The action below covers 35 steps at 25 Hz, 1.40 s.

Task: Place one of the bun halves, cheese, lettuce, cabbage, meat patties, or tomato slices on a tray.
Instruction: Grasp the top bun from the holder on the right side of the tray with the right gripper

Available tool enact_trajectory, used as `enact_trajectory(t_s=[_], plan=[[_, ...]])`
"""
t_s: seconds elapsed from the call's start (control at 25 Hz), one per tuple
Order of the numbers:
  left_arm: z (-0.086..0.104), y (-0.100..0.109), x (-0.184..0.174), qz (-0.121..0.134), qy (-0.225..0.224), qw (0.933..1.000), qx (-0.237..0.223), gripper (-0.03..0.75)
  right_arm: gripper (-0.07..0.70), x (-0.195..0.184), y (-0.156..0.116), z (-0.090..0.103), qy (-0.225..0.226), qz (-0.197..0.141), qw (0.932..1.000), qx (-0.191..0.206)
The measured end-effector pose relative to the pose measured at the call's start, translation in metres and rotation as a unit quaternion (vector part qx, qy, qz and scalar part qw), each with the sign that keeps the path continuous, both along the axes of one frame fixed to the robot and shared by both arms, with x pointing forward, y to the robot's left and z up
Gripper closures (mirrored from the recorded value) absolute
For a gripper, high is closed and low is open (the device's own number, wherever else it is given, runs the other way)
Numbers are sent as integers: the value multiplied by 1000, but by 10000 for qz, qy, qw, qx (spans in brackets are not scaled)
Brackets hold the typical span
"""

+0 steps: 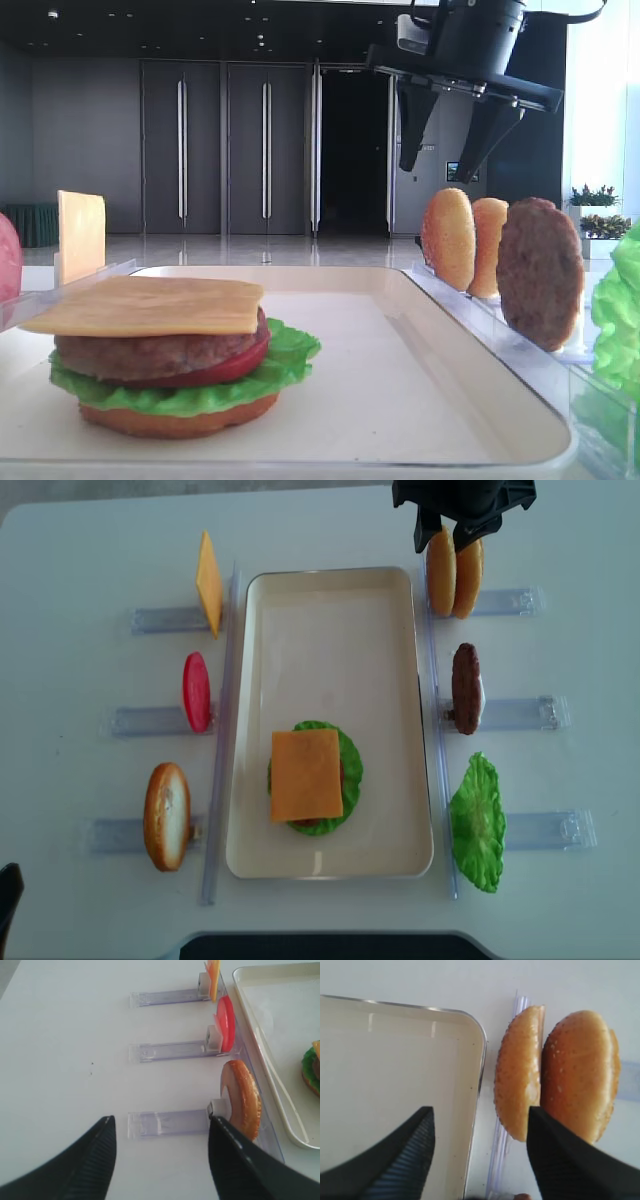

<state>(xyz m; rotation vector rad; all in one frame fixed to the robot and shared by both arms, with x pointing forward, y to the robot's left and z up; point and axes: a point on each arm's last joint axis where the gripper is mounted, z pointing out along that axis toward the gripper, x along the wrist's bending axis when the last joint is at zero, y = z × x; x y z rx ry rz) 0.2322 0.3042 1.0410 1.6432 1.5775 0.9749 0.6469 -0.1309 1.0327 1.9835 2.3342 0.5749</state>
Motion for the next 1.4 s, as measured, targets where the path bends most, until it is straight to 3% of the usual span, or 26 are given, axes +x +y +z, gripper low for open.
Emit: enact_trajectory(t_s=[0.2,0.6,1.4], plan=[[0,0,0,0,0,10000,0,265,237,3,0,-11,80,45,9999,-113],[0,0,0,0,0,10000,0,265,237,6,-9,-13,42,100,9990,-438],[0,0,0,0,0,10000,0,265,206,10,-6,-11,-233,178,9992,-283]])
